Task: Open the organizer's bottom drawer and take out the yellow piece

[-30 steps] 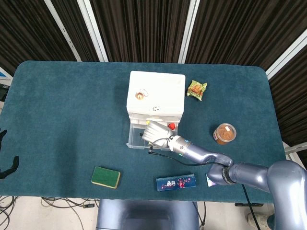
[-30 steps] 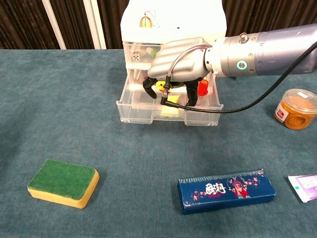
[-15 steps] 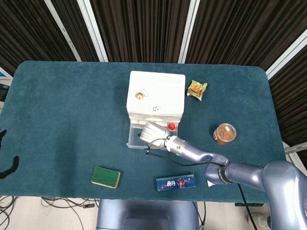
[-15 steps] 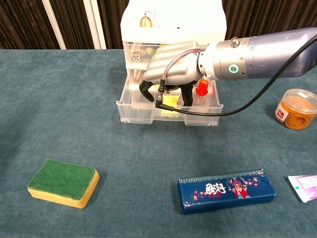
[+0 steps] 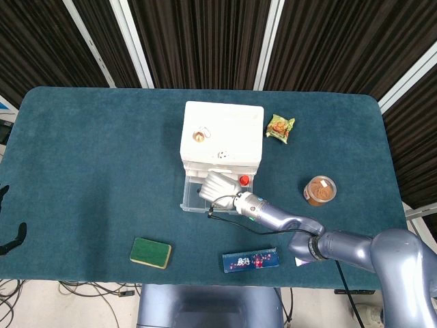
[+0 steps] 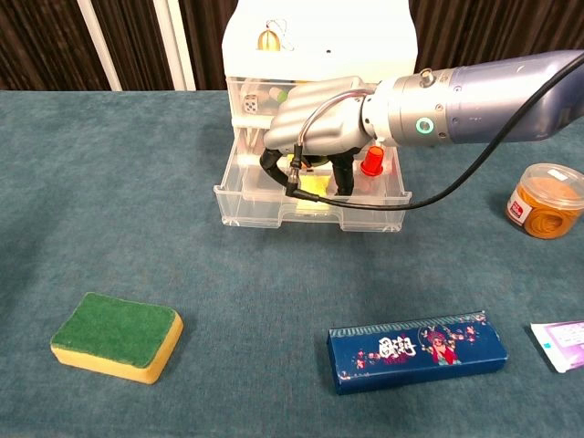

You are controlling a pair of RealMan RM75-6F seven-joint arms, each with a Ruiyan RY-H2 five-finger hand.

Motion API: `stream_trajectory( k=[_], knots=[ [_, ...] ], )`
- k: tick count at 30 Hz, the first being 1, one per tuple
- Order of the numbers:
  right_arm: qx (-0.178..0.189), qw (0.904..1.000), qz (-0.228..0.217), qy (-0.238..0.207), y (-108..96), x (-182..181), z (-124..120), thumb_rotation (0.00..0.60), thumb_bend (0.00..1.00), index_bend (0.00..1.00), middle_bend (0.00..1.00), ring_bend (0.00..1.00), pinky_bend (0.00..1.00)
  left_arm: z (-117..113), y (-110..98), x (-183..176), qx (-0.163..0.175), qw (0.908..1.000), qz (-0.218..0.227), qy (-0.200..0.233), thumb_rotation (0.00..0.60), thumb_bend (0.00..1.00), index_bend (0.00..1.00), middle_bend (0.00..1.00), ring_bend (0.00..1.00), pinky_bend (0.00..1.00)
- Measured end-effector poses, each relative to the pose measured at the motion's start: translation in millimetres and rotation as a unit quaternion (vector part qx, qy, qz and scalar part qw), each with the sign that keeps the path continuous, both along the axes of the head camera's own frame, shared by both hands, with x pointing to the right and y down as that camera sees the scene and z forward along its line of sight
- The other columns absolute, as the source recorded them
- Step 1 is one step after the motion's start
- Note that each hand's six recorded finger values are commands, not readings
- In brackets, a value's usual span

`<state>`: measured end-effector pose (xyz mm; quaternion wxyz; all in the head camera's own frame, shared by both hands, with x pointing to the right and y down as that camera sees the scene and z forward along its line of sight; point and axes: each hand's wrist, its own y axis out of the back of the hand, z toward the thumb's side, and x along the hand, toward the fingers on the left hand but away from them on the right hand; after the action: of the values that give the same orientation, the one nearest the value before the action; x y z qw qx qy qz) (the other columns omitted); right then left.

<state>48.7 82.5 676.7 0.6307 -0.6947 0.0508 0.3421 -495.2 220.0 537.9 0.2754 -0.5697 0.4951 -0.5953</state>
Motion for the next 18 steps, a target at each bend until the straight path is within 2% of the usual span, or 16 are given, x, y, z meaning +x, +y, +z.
stream_trajectory(
  k=[11,18],
  knots=[
    [0.003,1.0,0.0,0.005,-1.1,-2.0,3.0,0.6,0.22,0.46,1.0,1.0,1.0,0.3,0.1,-0.6,-0.002,1.0,-0.002,0.001,0.6,0.4,0.01,0.0,0.0,0.0],
    [0.001,0.9999,0.003,0.01,-1.8,-2.7,4.2,0.6,0.28,0.48,1.0,1.0,1.0,0.7,0.1,-0.6,-0.004,1.0,-0.002,0.001,0.6,0.4,0.01,0.0,0.0,0.0]
  ],
)
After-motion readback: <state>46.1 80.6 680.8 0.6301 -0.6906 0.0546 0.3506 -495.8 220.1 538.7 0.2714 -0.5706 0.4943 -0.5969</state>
